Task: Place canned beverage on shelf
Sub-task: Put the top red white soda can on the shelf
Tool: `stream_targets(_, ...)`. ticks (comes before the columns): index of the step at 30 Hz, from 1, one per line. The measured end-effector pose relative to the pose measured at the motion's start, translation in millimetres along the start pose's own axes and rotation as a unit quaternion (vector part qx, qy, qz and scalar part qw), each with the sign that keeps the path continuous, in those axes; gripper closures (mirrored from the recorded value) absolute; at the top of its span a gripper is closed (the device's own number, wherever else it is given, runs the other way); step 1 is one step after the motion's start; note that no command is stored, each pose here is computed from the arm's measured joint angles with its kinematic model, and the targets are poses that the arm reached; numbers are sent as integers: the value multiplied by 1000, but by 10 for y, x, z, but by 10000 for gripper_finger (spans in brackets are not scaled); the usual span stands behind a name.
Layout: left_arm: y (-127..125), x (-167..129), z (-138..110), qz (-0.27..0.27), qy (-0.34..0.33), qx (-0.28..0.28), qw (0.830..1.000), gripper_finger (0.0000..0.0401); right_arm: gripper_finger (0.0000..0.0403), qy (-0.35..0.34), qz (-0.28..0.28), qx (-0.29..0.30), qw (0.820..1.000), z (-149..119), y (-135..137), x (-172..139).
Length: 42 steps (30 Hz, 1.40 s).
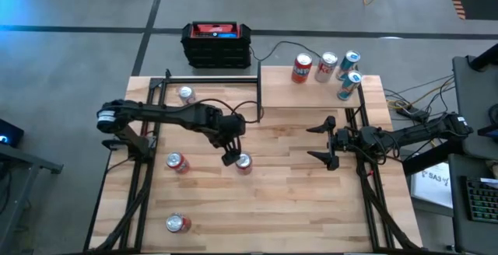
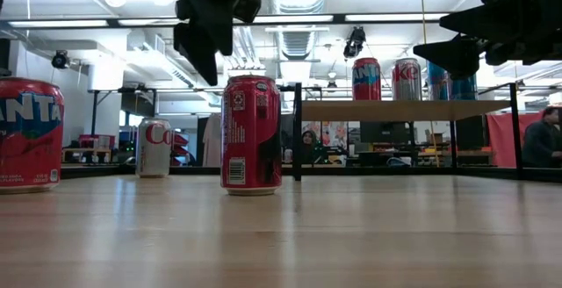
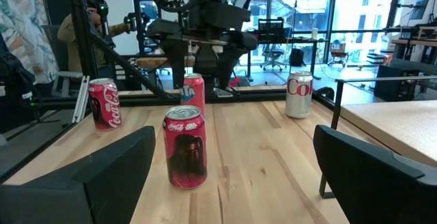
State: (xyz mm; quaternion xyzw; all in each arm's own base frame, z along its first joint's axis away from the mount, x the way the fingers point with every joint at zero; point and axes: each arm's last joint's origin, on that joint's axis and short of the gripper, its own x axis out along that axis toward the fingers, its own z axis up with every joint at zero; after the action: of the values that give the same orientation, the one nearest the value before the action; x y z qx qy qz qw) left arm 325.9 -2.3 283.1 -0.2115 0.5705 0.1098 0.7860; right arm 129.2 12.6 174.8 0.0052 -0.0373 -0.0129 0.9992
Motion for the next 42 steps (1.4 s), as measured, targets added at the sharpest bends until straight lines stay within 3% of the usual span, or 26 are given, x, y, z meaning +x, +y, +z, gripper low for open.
stream_targets(14, -263, 38, 6, -57, -38, 81, 994, 33, 19, 0, 0, 0, 1000, 0, 0, 0)
stream_targets(19, -378, 98, -22, -7, -69, 191, 979, 33, 19, 0, 0, 0, 1000, 0, 0, 0)
stream_targets(22, -430, 163, -19, 14, -79, 228, 970, 33, 19, 0, 0, 0, 1000, 0, 0, 0)
stream_targets(42, -479, 479, 38, 19, -58, 239, 969, 33, 19, 0, 0, 0, 1000, 0, 0, 0)
